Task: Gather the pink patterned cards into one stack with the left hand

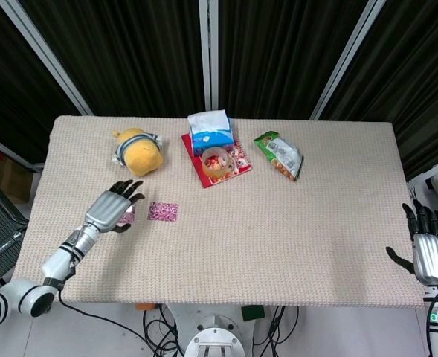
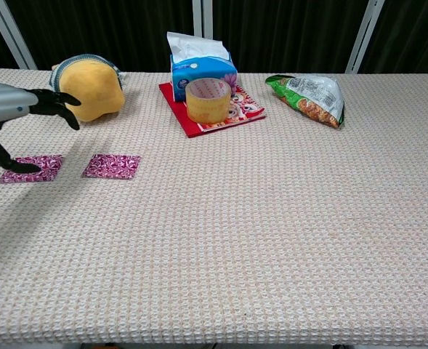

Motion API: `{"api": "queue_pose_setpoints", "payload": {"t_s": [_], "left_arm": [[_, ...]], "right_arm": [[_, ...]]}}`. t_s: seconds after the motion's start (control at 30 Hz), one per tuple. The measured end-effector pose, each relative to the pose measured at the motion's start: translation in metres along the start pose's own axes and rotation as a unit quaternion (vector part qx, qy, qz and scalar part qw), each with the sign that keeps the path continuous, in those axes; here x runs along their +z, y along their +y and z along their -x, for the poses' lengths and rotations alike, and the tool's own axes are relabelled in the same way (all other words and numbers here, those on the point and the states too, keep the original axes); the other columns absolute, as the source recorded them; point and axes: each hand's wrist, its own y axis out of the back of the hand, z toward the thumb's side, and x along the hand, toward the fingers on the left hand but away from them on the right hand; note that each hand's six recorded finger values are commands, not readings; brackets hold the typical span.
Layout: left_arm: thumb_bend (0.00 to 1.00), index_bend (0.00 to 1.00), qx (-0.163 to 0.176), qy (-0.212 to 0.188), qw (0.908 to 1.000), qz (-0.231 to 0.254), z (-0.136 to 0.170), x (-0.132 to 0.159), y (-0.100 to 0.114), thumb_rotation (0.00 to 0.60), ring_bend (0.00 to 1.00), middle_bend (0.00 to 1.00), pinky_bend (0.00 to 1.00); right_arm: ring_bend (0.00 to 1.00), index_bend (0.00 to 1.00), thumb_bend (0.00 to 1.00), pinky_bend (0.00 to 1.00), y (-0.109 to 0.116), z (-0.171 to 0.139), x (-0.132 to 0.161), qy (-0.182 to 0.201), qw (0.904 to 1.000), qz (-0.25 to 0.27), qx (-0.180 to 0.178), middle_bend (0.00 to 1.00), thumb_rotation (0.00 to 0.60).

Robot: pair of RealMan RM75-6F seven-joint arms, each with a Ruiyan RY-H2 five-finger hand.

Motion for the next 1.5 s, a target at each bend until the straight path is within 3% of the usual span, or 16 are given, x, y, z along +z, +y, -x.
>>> {"api": "queue_pose_setpoints", "payload": {"t_s": [0.37, 0.63, 1.2, 1.5], "left_arm": [[0.19, 0.17, -0.033, -0.017, 0.9992, -0.012, -0.040, 0.041, -0.016, 0.600, 0.00, 0.00, 0.10], [0.19, 0.16, -0.041, -0.007, 0.9989, -0.022, -0.047, 0.038, -0.018, 0.600, 0.00, 0.00, 0.10], [0.19, 0.22, -0.046, -0.012, 0.9987, 0.019, -0.056, 0.046, -0.019, 0.600, 0.00, 0.00, 0.10], [0.25, 0.25, -0.048, -0.009, 0.9987, 0.016, -0.061, 0.046, -0.019, 0.600, 0.00, 0.01, 0.10]], "right_arm": [[0.00, 0.00, 0.49, 0.00, 0.004, -0.003, -0.014, -0.017, 0.9998, 0.007, -0.003, 0.00, 0.551], [0.00, 0.00, 0.49, 0.00, 0.000, -0.002, -0.017, -0.018, 0.9998, 0.009, 0.001, 0.00, 0.554], [0.00, 0.00, 0.49, 0.00, -0.004, -0.001, -0.018, -0.020, 0.9997, 0.009, 0.008, 0.00, 0.553], [0.00, 0.00, 0.49, 0.00, -0.004, 0.000, -0.019, -0.021, 0.9997, 0.008, 0.009, 0.00, 0.552]]}}
